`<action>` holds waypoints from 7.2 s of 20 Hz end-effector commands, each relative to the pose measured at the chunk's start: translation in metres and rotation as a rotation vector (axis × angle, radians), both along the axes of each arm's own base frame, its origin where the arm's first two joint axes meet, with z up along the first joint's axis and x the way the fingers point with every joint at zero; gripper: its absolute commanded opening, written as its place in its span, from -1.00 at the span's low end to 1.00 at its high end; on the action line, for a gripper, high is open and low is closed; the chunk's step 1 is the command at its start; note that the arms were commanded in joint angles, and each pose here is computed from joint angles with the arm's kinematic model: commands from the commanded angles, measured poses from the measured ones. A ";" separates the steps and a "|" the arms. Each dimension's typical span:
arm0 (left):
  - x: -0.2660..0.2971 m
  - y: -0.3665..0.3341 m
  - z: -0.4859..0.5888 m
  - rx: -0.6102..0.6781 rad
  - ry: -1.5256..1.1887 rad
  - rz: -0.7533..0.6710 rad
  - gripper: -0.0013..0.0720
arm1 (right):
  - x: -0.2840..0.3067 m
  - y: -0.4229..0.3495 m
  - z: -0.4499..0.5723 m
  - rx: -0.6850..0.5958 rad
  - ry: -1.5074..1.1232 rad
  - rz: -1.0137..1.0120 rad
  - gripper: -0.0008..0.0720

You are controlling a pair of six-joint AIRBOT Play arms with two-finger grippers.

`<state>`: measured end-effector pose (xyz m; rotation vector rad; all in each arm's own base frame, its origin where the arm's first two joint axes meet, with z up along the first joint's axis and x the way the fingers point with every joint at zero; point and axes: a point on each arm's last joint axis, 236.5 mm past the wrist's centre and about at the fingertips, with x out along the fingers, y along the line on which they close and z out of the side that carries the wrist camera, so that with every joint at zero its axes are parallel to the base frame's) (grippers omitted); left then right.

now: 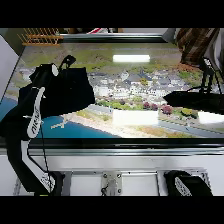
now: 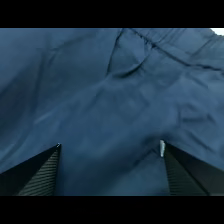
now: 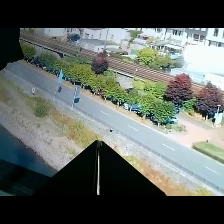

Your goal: Fold the clothes and pants, and hang the long-sleeved shirts on hangers.

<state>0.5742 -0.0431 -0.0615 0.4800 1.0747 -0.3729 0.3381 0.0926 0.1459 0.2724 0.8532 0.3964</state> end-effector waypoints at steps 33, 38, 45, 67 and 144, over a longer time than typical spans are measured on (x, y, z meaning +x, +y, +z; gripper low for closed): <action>-0.133 -0.182 0.173 -0.506 0.078 0.247 0.88 | 0.004 -0.064 0.030 0.028 -0.086 -0.208 -0.94; -0.210 -0.037 0.070 -0.554 0.267 0.734 0.88 | 0.000 -0.060 0.027 0.033 -0.067 -0.195 -0.94; -0.278 0.012 -0.010 -0.898 0.309 1.237 0.88 | 0.002 -0.054 0.031 0.072 -0.072 -0.190 -0.94; -0.238 -0.026 -0.046 -1.018 0.329 1.284 0.88 | -0.005 -0.044 0.030 0.107 -0.039 -0.165 -0.94; -0.083 -0.041 0.333 -0.924 -0.198 0.409 -0.95 | 0.023 0.055 -0.024 0.069 0.401 -0.188 -0.95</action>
